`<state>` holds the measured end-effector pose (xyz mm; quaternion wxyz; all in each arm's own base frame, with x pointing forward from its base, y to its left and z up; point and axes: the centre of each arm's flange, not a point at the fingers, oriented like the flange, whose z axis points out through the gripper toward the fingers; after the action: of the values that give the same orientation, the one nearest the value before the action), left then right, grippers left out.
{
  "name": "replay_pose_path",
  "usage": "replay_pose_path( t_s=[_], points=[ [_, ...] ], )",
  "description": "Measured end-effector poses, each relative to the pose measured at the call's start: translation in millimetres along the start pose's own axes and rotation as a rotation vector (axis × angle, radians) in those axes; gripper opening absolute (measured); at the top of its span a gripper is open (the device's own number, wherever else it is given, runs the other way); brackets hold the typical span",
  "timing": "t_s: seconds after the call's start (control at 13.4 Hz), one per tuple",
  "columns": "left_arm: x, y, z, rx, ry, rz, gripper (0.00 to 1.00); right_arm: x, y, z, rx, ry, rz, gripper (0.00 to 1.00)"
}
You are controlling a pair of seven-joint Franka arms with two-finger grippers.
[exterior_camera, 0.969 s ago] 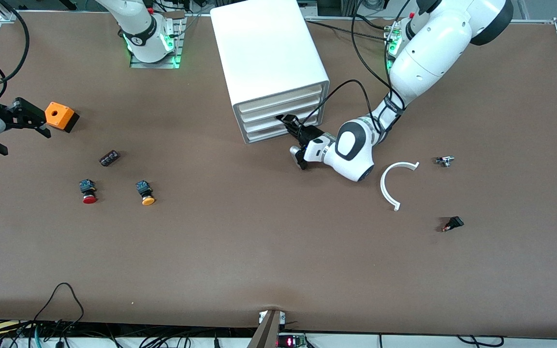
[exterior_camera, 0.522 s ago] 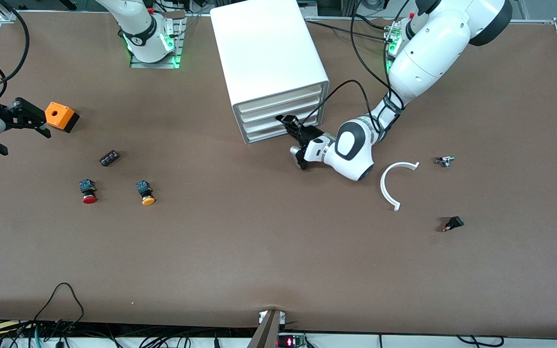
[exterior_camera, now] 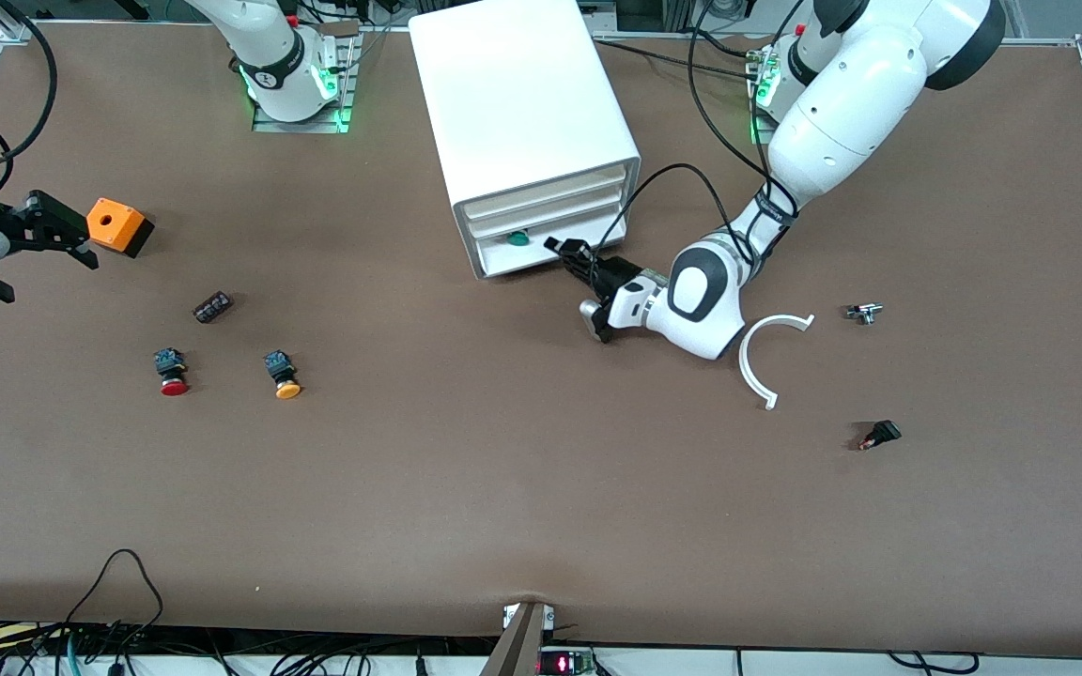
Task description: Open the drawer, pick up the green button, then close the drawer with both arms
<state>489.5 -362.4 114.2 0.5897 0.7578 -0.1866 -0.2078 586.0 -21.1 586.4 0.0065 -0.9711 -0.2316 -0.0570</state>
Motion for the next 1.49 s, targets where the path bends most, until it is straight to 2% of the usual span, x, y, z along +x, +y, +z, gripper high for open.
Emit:
replay_pose_path(
  t_s=[0.37, 0.67, 1.04, 1.19, 1.42, 1.49],
  points=[
    [10.3, -2.7, -20.8, 0.012, 0.117, -0.012, 0.09, 3.5, 1.7, 8.3, 0.001, -0.005, 0.001, 1.0],
    [12.5, -5.4, -33.2, 0.015, 0.163, -0.019, 0.09, 15.1, 2.6, 24.1, -0.007, 0.001, -0.006, 1.0],
    [14.7, -7.2, -58.4, 0.051, 0.225, -0.02, 0.09, 22.6, 1.9, 40.6, 0.003, -0.023, -0.012, 1.0],
    [14.8, -5.1, -58.6, 0.064, 0.234, -0.015, 0.09, 20.5, -1.4, 43.8, 0.02, -0.052, -0.015, 1.0],
    [14.9, -1.4, -59.4, 0.081, 0.244, -0.007, 0.09, 18.6, -9.4, 58.9, 0.059, -0.124, -0.025, 1.0],
    [20.0, -3.4, -66.2, 0.109, 0.313, -0.035, 0.13, 20.9, -13.7, 62.0, 0.062, -0.132, -0.036, 1.0]
  ],
)
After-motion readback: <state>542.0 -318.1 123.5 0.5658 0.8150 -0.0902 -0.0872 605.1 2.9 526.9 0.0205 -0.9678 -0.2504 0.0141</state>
